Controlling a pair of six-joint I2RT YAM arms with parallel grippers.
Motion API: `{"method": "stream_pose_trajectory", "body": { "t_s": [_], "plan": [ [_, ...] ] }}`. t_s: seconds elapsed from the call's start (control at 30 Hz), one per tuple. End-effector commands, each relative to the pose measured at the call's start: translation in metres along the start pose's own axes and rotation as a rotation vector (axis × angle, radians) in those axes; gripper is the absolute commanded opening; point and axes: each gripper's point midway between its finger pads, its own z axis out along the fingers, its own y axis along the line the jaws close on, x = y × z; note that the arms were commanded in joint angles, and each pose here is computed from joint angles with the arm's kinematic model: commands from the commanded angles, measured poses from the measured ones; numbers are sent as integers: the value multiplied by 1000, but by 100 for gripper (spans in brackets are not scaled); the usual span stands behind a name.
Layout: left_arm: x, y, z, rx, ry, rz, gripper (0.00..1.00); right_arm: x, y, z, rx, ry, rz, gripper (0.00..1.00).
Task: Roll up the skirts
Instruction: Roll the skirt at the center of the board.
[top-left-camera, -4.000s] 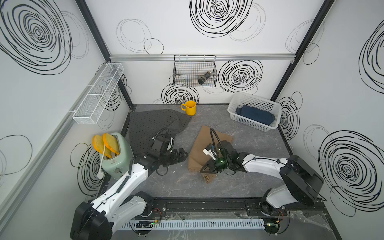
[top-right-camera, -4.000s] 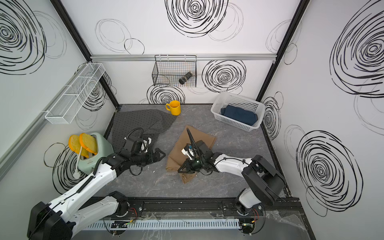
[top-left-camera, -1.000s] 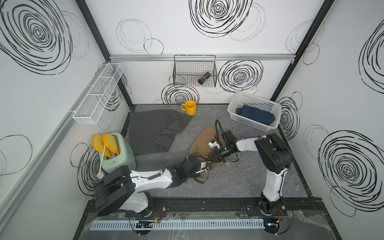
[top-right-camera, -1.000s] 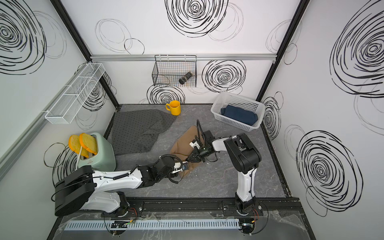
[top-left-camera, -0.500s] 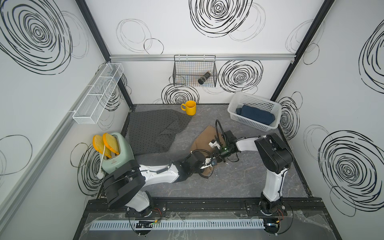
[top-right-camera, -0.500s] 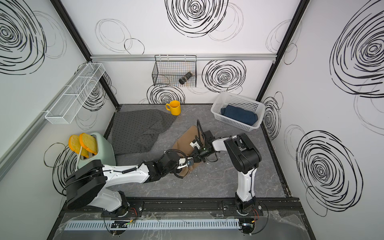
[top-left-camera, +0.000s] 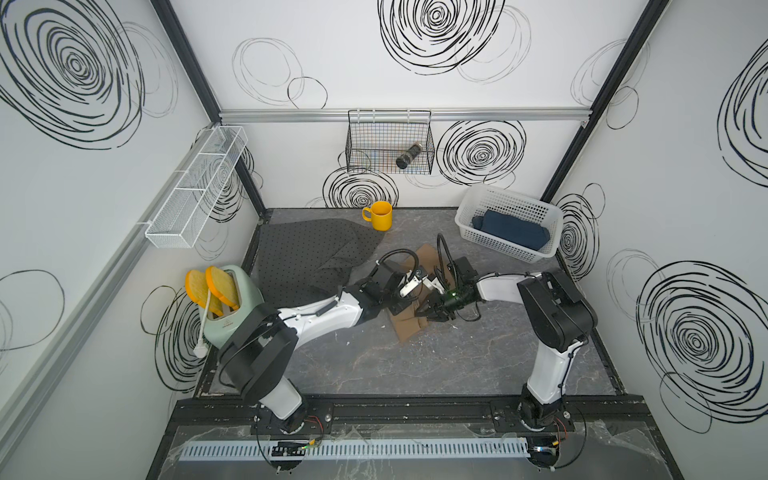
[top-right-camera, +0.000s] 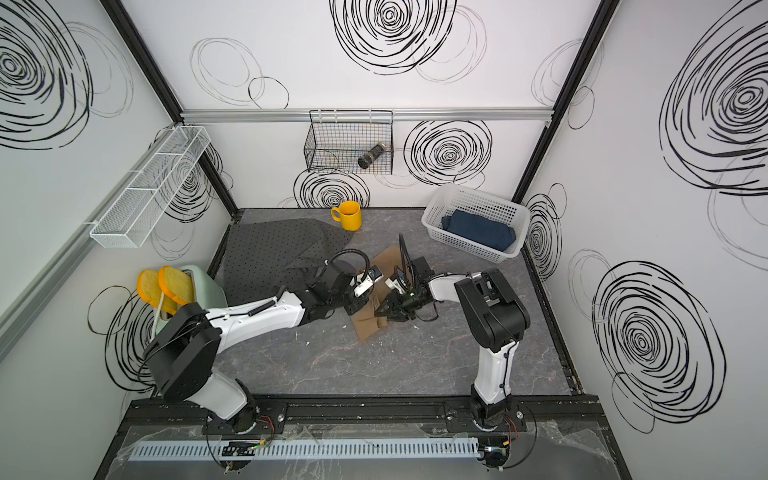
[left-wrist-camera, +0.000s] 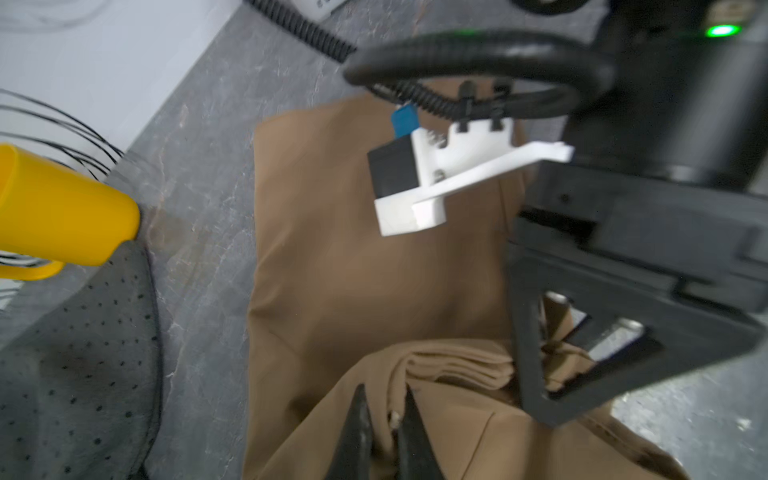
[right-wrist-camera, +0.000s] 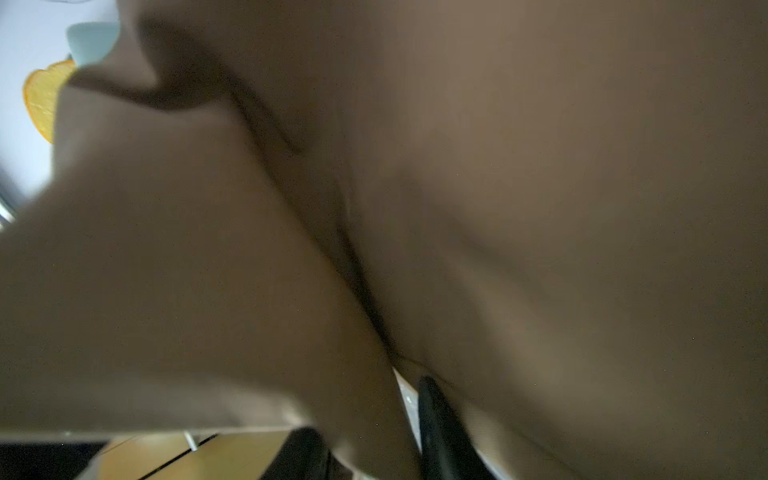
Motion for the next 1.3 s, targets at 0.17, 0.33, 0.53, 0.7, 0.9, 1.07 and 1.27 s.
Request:
{"method": "stream_pose_trajectory", "body": {
  "t_s": [0.17, 0.33, 0.53, 0.7, 0.9, 1.07, 1.27],
  "plan": [
    [-1, 28, 47, 63, 144, -329, 0, -14, -23, -22, 203, -128, 27, 42],
    [14, 48, 76, 31, 259, -443, 0, -27, -20, -56, 273, -273, 25, 42],
    [24, 52, 97, 16, 320, -477, 0, -37, 31, -62, 109, -314, -55, 29],
    [13, 64, 100, 26, 293, -496, 2, -38, 62, -30, -23, -209, -73, 18],
    [10, 80, 102, 21, 283, -501, 2, -53, 79, -20, -38, -239, -60, 15],
    [4, 85, 102, 32, 266, -517, 2, -61, 36, -1, 46, -218, 25, 11],
    [0, 92, 107, 60, 253, -559, 8, -56, -33, 13, 153, -197, 129, 9]
  ]
}}
